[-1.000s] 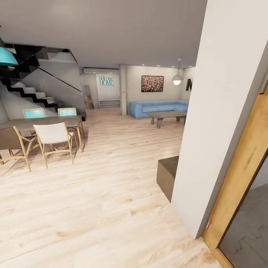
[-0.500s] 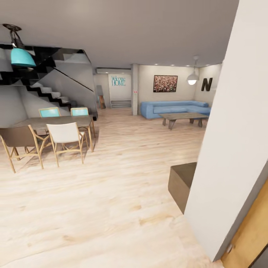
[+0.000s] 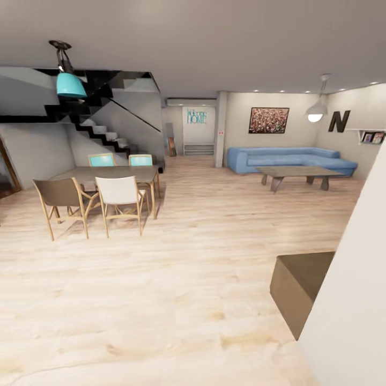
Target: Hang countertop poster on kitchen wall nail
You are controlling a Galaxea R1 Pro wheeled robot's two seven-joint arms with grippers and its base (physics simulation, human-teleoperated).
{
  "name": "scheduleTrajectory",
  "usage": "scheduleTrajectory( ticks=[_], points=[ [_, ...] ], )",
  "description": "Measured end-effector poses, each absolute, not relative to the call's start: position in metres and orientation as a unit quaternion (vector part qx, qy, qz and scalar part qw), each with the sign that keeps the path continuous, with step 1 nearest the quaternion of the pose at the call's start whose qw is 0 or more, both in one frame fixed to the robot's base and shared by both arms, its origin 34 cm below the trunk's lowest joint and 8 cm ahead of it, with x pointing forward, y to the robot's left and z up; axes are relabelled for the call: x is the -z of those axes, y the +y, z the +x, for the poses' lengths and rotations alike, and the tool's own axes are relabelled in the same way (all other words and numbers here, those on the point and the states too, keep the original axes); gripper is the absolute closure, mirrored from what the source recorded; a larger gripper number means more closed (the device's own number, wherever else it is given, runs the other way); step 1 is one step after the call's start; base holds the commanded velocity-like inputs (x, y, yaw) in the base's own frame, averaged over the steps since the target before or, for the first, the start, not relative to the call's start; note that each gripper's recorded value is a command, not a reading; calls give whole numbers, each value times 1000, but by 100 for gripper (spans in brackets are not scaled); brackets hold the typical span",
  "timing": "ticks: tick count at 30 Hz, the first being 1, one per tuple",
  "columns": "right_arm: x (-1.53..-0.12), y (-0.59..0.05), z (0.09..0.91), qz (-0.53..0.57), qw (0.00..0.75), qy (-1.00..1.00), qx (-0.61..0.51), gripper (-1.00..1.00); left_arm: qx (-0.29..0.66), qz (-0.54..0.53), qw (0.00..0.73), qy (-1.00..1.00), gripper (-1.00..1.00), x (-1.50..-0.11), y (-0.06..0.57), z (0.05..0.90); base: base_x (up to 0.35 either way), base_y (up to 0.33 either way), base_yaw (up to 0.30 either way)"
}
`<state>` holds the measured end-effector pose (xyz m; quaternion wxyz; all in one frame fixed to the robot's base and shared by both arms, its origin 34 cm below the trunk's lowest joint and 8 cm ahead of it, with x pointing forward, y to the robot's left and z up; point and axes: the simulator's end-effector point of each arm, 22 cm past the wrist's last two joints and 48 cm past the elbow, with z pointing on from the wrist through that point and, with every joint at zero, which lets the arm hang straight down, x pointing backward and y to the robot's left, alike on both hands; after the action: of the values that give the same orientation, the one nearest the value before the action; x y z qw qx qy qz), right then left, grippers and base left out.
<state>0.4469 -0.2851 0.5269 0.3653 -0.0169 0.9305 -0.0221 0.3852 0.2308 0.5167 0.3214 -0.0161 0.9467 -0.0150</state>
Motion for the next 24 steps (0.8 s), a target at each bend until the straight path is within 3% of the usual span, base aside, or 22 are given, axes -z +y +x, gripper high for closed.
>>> scheduleTrajectory(
  ticks=[18, 24],
  points=[
    [-526, -284, 446, -17, 364, 931, 22, -100, 15, -16, 321, 947, -100, -517, 231, 385, 334, 0, 288],
    [-526, -284, 445, -16, 364, 931, 22, -100, 15, -16, 321, 947, -100, -517, 231, 385, 334, 0, 97]
  ],
)
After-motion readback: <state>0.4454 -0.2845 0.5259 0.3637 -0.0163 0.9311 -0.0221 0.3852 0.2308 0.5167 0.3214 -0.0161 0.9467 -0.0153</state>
